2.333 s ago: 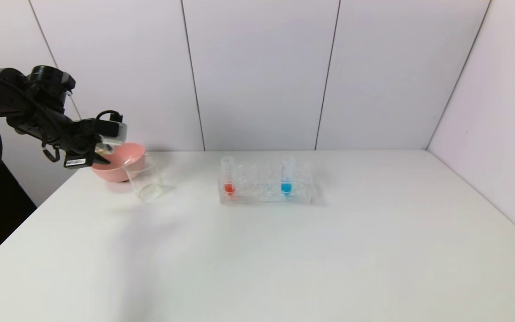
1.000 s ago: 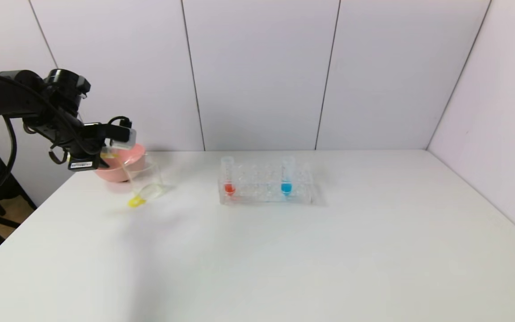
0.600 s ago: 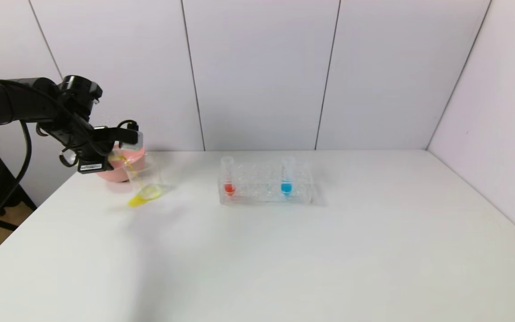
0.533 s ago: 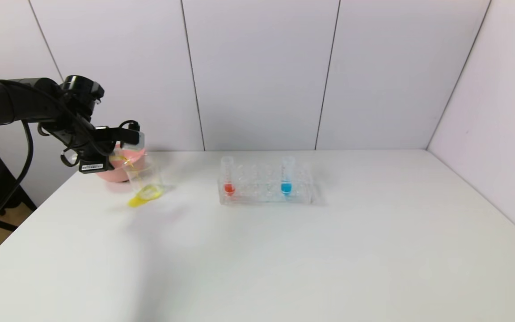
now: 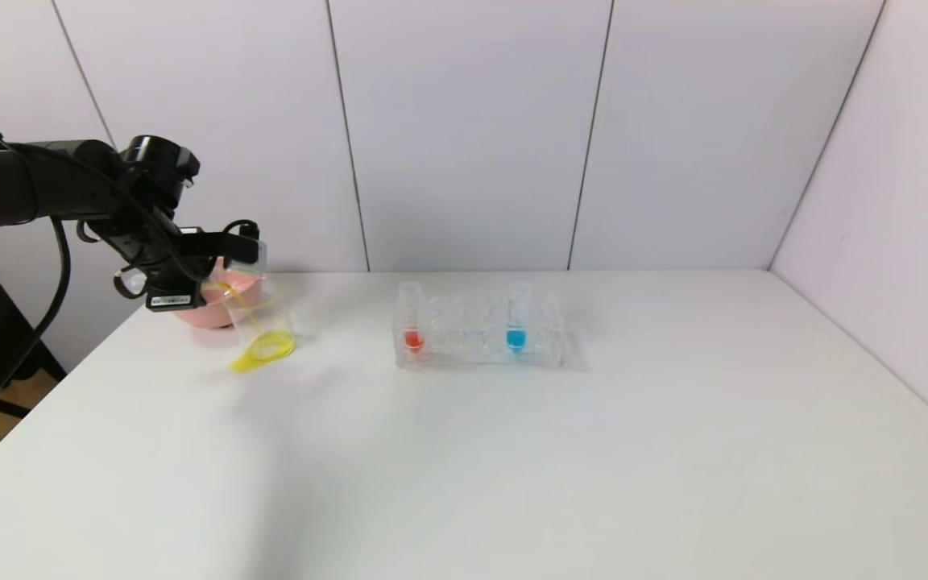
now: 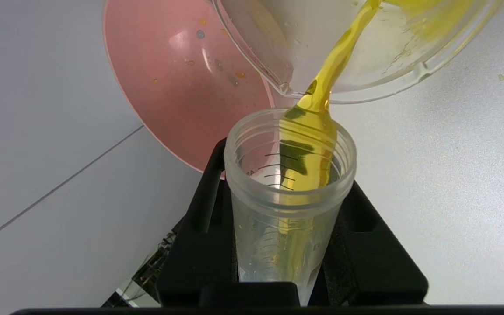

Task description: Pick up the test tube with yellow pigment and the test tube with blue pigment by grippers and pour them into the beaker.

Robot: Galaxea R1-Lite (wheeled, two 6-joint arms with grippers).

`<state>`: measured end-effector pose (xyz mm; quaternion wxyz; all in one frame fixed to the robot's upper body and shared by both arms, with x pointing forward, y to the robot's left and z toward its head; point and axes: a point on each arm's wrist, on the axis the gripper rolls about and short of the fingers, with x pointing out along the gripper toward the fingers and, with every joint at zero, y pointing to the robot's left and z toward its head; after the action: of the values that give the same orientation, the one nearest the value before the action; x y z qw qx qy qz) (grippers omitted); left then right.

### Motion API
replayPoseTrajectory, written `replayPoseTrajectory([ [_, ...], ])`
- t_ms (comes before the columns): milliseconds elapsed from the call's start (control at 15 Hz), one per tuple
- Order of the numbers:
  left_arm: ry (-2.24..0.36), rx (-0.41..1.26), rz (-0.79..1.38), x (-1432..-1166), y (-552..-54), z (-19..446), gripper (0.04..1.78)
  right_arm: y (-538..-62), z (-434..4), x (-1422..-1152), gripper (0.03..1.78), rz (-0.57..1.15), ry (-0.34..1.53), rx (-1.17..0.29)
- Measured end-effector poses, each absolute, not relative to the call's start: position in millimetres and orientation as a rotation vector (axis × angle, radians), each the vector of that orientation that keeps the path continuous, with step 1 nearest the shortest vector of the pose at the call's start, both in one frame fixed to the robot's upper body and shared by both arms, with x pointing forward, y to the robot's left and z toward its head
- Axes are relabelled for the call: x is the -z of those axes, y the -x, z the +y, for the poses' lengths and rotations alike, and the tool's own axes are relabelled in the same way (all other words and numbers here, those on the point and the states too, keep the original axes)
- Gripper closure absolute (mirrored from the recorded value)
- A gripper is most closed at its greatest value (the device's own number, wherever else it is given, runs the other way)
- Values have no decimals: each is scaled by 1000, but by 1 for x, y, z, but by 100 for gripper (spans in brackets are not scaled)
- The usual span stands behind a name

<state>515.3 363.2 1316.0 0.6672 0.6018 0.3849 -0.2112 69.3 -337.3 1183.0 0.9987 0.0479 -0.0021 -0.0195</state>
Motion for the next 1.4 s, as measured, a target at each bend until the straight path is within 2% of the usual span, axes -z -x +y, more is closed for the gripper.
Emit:
replayPoseTrajectory([
  [1133,-1419,431,910,-1324,-510,353,128,-69,-337,-1183,10,-4,-96,39],
  [1400,-1357,362,863,-1342,-502,353,128,-69,-337,-1183,10,-4,-96,39],
])
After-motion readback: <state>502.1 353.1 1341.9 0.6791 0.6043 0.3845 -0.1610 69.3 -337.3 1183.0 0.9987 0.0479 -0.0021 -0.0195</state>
